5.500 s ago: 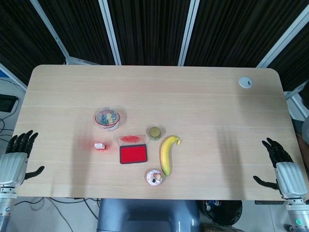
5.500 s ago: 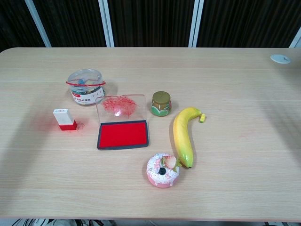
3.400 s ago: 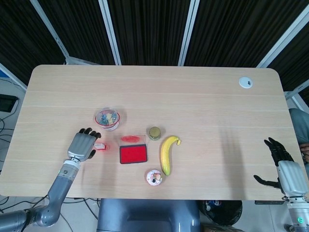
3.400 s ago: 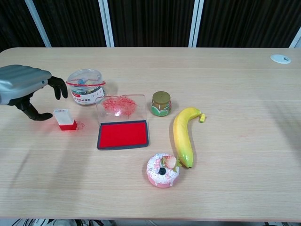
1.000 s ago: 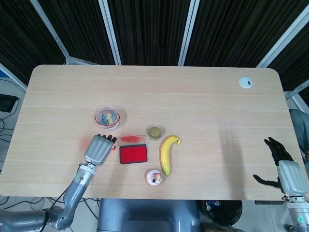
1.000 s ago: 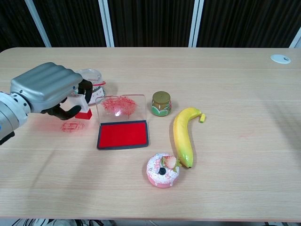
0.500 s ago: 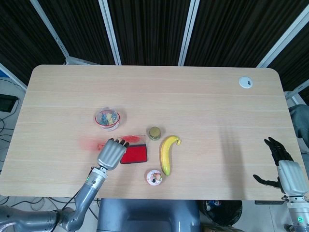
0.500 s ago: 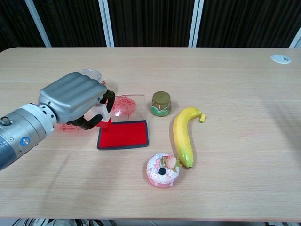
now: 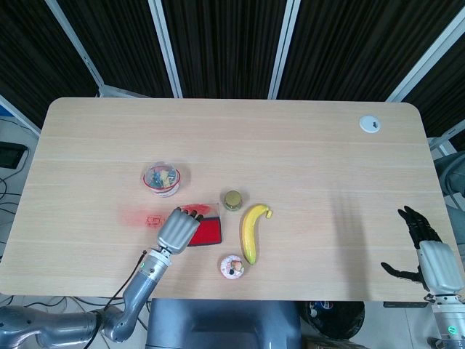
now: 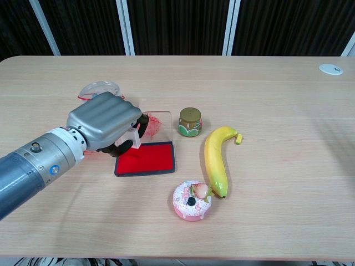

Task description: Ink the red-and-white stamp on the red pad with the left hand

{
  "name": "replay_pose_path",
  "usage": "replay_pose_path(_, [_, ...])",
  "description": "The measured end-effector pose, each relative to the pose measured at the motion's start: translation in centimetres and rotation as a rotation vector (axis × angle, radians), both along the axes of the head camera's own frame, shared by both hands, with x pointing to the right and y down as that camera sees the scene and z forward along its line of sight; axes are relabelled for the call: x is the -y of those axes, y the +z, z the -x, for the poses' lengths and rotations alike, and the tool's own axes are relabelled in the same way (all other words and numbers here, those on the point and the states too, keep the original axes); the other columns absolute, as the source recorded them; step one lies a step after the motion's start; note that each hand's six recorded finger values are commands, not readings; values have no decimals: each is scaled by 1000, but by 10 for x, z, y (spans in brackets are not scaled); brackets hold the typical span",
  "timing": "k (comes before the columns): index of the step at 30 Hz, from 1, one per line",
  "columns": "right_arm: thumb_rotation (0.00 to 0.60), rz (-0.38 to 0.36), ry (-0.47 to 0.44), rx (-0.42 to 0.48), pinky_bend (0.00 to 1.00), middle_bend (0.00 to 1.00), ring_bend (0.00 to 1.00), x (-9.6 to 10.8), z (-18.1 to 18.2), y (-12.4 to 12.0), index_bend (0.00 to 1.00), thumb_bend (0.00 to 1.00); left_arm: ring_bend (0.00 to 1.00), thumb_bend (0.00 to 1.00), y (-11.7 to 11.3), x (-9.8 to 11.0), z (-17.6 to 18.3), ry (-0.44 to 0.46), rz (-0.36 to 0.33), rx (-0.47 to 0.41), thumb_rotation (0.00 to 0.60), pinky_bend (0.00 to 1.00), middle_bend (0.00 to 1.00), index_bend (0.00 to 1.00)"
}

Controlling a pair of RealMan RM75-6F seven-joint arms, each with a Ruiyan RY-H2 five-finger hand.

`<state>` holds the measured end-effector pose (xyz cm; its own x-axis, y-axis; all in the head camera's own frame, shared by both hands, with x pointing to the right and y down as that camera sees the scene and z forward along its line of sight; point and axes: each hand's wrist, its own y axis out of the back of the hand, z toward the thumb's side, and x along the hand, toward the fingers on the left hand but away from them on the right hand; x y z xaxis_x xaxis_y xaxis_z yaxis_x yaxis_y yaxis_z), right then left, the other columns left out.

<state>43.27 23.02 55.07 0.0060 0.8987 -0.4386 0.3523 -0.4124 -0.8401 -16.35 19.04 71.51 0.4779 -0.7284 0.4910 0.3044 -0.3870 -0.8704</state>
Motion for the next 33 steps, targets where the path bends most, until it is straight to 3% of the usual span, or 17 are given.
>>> replay_pose_path(22, [600, 0, 1, 1, 177, 0, 0, 0, 0, 0, 0, 149, 618, 548, 17, -18, -4, 60, 29, 20, 600, 667, 750, 728])
replay_pose_path(33, [600, -1, 3, 2, 177, 0, 0, 0, 0, 0, 0, 150, 618, 548, 18, -17, -1, 60, 31, 31, 600, 668, 750, 728])
